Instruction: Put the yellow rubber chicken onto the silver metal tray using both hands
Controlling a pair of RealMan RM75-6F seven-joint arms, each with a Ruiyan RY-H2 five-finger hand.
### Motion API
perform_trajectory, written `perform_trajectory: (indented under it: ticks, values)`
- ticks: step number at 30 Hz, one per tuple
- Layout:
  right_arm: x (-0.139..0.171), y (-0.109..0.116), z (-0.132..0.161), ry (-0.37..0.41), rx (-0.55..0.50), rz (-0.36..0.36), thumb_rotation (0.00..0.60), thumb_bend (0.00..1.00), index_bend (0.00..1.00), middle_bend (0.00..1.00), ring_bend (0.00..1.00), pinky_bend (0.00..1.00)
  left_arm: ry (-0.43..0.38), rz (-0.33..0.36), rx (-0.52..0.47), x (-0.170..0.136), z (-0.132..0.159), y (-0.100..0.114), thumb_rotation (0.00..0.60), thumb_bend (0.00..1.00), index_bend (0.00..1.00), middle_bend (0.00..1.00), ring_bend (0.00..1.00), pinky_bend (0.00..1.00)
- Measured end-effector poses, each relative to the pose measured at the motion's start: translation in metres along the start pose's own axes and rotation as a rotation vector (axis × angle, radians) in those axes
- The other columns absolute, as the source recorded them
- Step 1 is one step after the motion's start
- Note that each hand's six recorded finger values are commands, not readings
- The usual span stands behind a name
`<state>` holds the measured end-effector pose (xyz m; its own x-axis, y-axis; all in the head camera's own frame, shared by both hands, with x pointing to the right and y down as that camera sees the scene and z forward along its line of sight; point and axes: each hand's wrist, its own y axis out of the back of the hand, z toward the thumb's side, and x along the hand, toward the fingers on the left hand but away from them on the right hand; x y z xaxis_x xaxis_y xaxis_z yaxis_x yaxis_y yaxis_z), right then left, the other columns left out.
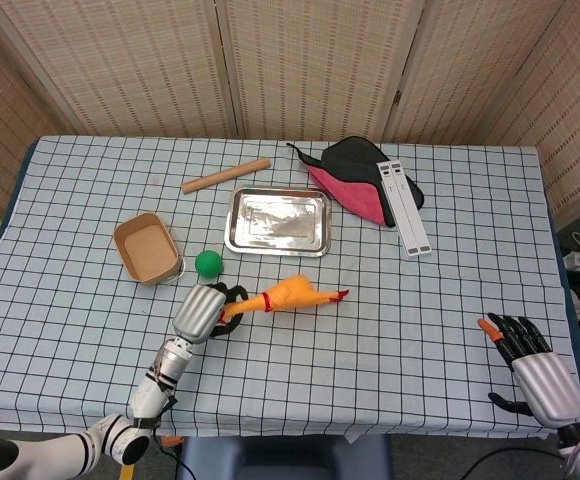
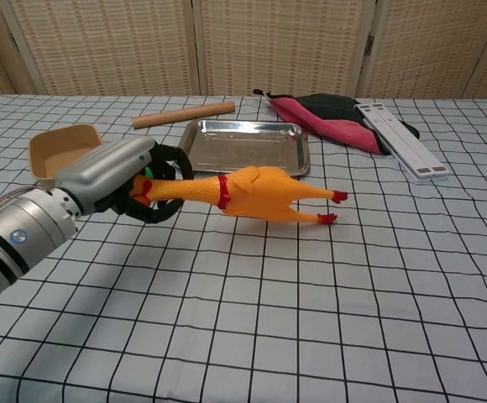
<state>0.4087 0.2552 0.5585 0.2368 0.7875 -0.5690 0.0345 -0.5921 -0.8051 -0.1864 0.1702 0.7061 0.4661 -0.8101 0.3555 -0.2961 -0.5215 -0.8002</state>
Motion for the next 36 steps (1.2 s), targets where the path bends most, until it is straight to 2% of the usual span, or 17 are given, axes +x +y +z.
perform_trajectory:
  ticks: [9,14,21,29,31,34,35,36]
  values:
    - [-0.04,0.044,0.068,0.163,-0.063,-0.034,0.6,0.06,0.0,0.0,0.0,0.0,-0.035,-0.009,-0.183,-0.017,0.023,0.021,0.6,0.85,0.74,0.65,0.51,0.65]
    - [-0.062,0.06,0.11,0.233,-0.061,-0.008,0.6,0.06,0.0,0.0,0.0,0.0,-0.033,-0.02,-0.245,-0.023,0.027,0.031,0.6,0.84,0.74,0.65,0.51,0.65]
    - [-0.095,0.061,0.146,0.266,-0.08,0.053,0.6,0.06,0.0,0.0,0.0,0.0,-0.048,-0.019,-0.286,-0.03,0.035,0.043,0.6,0.84,0.74,0.65,0.51,0.65]
    - [-0.137,0.041,0.202,0.328,-0.204,0.099,0.6,0.06,0.0,0.0,0.0,0.01,-0.06,-0.03,-0.328,-0.037,0.043,0.053,0.6,0.84,0.74,0.65,0.51,0.65]
    - [-0.146,0.035,0.214,0.335,-0.233,0.107,0.6,0.06,0.04,0.0,0.0,0.06,-0.06,-0.026,-0.332,-0.037,0.044,0.055,0.6,0.84,0.74,0.65,0.51,0.65]
    - [-0.157,0.032,0.228,0.348,-0.25,0.102,0.6,0.07,0.2,0.07,0.05,0.25,-0.06,-0.023,-0.338,-0.038,0.044,0.058,0.6,0.84,0.74,0.65,0.51,0.65]
    - [-0.159,0.031,0.23,0.351,-0.252,0.096,0.6,0.08,0.26,0.13,0.1,0.37,-0.061,-0.022,-0.34,-0.038,0.044,0.059,0.6,0.84,0.74,0.65,0.51,0.65]
    - [-0.161,0.032,0.232,0.351,-0.252,0.088,0.6,0.11,0.35,0.2,0.2,0.54,-0.061,-0.022,-0.343,-0.038,0.044,0.059,0.6,0.84,0.74,0.65,0.51,0.65]
